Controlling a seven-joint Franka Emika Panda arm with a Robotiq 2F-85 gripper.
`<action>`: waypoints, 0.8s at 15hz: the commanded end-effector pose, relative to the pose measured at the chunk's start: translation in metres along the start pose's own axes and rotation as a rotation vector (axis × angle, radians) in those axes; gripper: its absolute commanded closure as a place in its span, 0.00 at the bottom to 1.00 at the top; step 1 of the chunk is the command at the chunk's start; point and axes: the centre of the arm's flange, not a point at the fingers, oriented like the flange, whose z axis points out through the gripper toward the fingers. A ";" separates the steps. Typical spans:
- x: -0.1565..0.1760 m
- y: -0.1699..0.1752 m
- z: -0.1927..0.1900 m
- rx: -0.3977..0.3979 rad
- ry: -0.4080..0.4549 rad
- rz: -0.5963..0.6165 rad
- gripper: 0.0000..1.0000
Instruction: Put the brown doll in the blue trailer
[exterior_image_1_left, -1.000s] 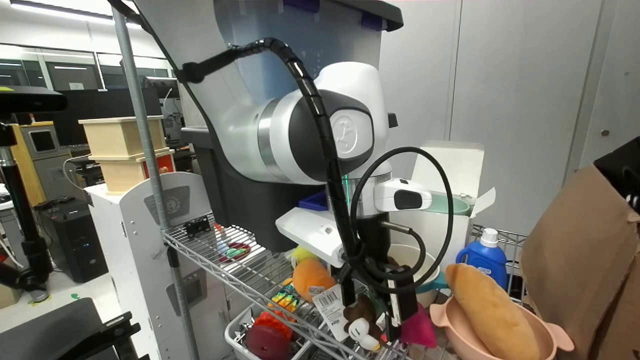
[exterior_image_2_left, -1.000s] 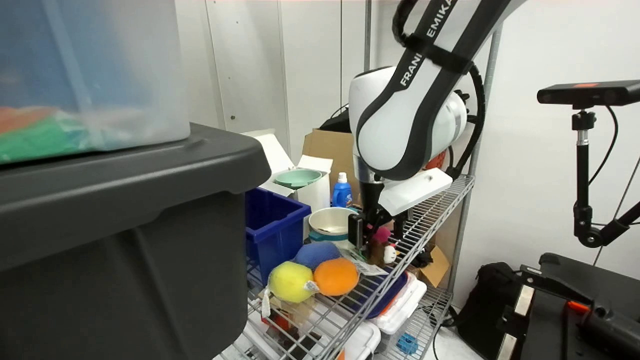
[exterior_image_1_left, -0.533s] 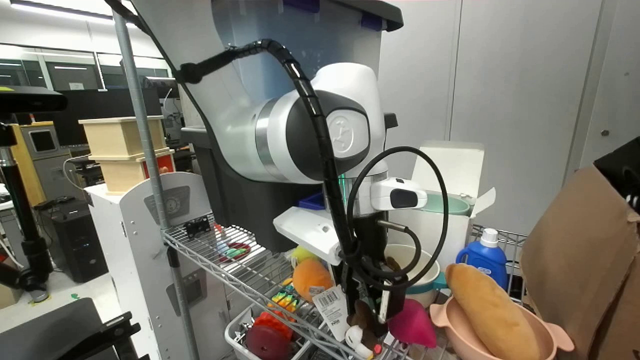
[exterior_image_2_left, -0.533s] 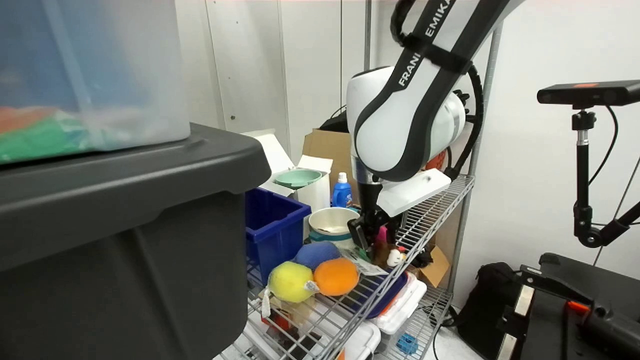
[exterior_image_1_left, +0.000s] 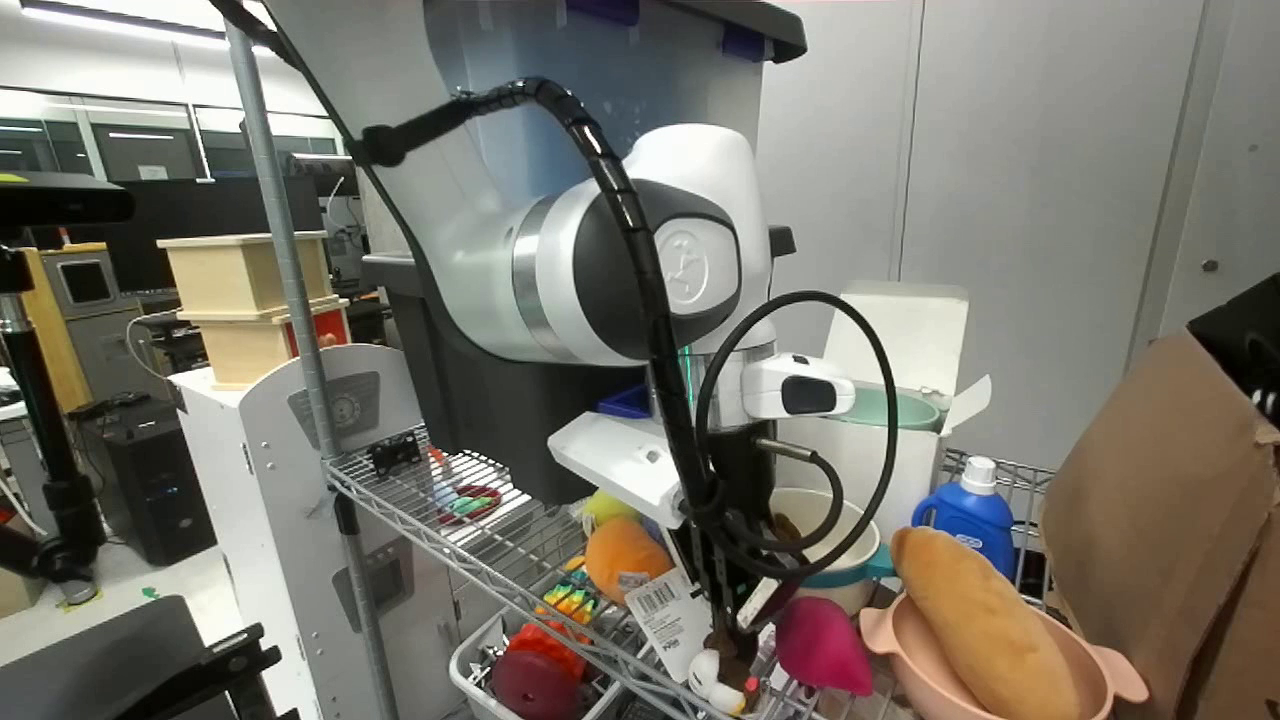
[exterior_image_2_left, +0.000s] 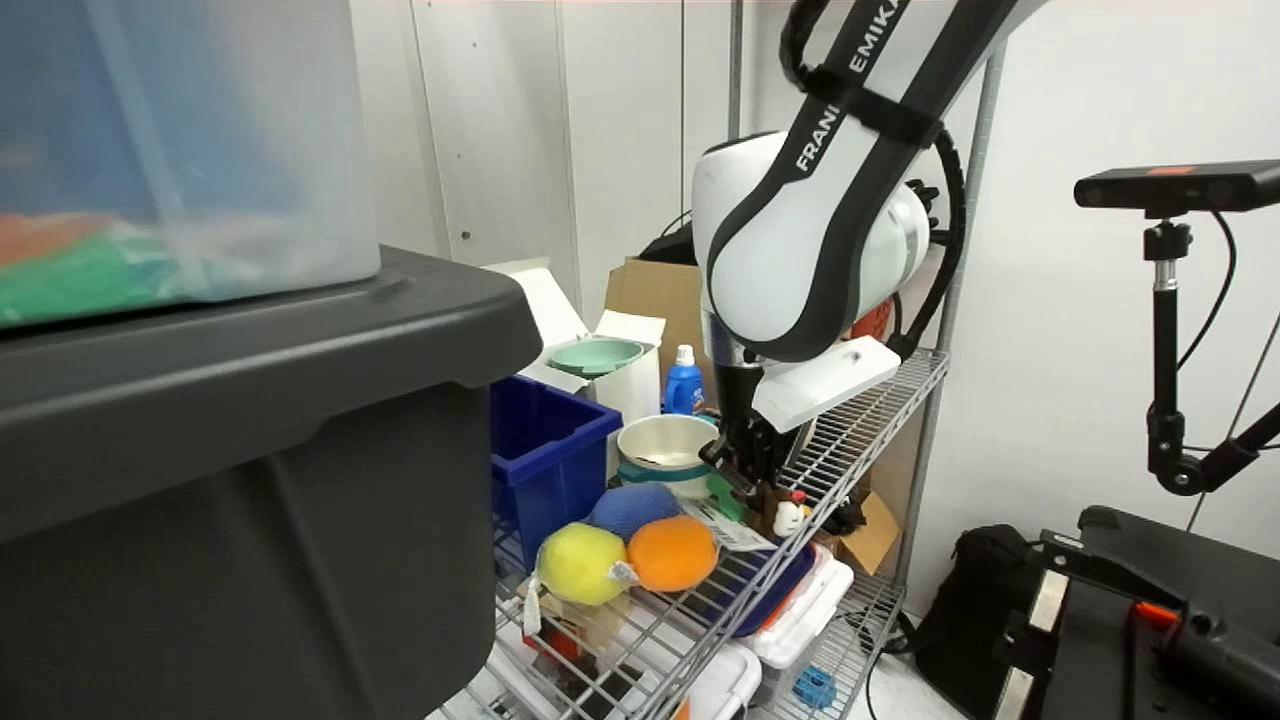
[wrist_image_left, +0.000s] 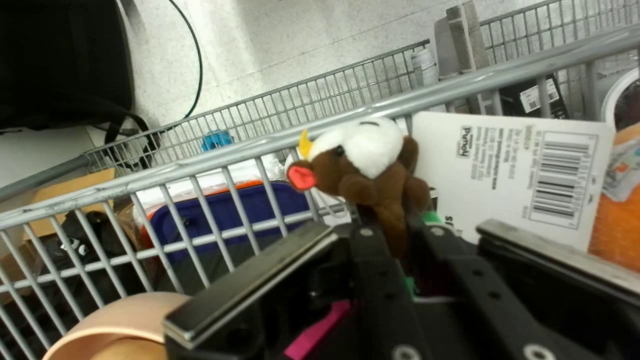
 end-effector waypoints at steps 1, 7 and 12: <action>0.006 0.001 -0.001 -0.011 0.000 -0.013 1.00; 0.006 0.001 -0.002 -0.011 0.007 -0.015 0.97; 0.007 0.002 -0.006 -0.011 0.011 -0.014 0.97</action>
